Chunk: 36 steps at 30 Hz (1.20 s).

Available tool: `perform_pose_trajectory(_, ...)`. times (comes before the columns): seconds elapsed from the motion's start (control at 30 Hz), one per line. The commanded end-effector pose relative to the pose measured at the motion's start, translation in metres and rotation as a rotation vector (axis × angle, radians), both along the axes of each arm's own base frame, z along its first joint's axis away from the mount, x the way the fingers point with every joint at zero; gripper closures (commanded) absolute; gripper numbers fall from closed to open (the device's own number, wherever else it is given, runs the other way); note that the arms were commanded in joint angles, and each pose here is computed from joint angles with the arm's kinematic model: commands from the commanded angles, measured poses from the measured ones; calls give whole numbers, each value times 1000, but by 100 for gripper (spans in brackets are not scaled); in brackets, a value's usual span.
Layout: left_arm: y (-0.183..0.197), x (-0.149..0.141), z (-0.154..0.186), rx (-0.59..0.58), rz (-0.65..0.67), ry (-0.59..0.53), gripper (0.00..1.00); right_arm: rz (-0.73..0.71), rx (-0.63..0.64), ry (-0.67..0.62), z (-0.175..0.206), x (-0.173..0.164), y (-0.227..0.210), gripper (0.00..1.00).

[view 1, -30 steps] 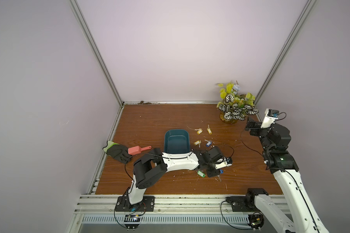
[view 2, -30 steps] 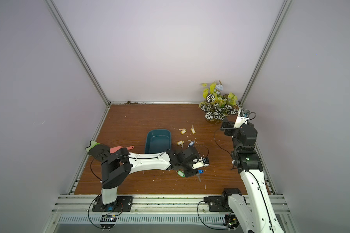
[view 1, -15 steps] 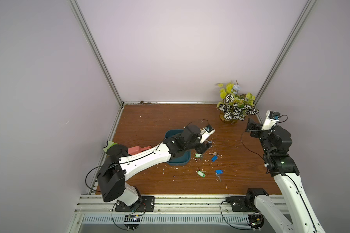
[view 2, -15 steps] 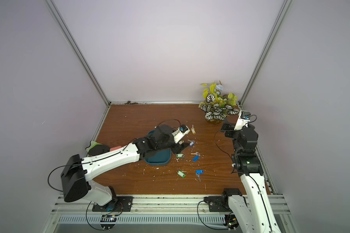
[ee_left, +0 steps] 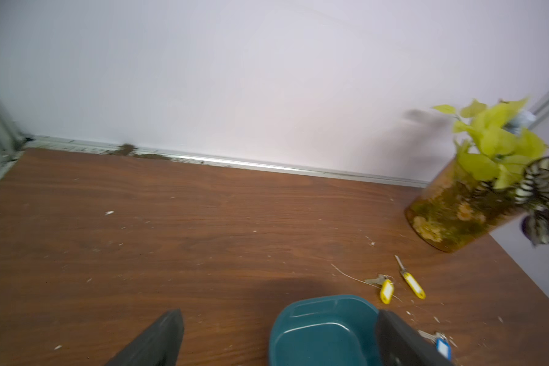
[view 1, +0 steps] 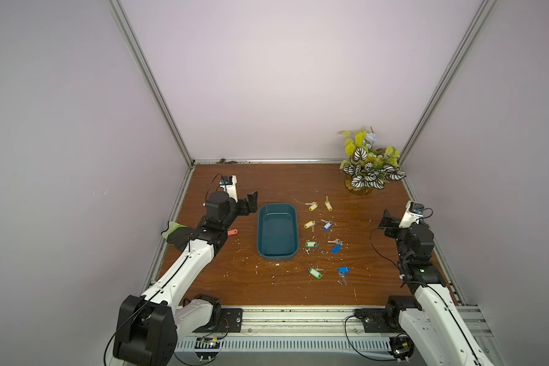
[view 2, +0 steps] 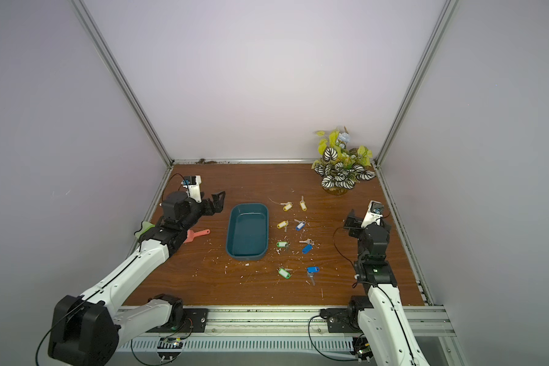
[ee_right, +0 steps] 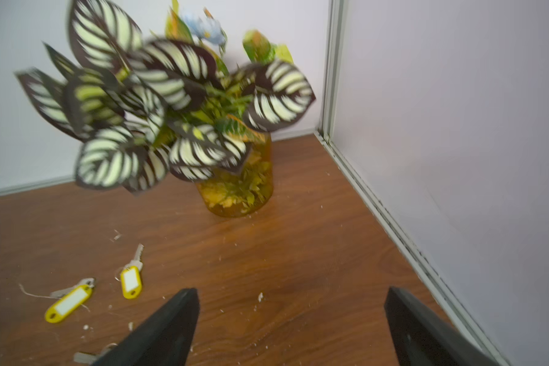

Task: Take the keys out of the storage box
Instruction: Reset both arms

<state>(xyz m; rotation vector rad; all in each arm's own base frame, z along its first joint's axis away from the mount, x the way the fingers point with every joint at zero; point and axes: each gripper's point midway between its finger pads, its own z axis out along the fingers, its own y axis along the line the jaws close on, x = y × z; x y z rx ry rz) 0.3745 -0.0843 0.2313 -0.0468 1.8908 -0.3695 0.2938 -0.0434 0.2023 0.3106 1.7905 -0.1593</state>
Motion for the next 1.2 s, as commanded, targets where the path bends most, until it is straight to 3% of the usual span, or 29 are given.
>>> perform_pose_trajectory(0.0, 37, 1, -5, -8, 162, -23, 2, -62, 15, -101, -1, 2, -10, 1)
perform_pose_trajectory(0.1, 52, -4, -16, 17, 231, -31, 2, -29, 6, -130, -18, 3, -5, 1)
perform_pose_trajectory(0.27, 69, -12, -30, 29, 322, -48, 2, -109, 90, -194, -39, 7, -15, 1)
perform_pose_trajectory(0.4, 78, -22, -24, 14, 367, -125, 2, -32, 37, -116, -60, 29, -4, 1)
perform_pose_trajectory(0.53, 92, -34, -19, 20, 437, -183, 2, 3, 14, -177, -54, 40, 1, 1)
perform_pose_trajectory(0.67, 106, -43, -22, 69, 510, -210, 2, 46, -24, -188, -60, 53, 6, 1)
perform_pose_trajectory(0.77, 113, -47, -23, 104, 543, -222, 2, 155, -55, -225, -63, 57, 24, 1)
perform_pose_trajectory(0.87, 112, -46, -25, 177, 526, -227, 2, 150, -45, -131, -75, 68, 23, 1)
perform_pose_trajectory(1.17, 124, -36, -62, 353, 578, -195, 1, 200, -53, -144, -74, 74, 32, 1)
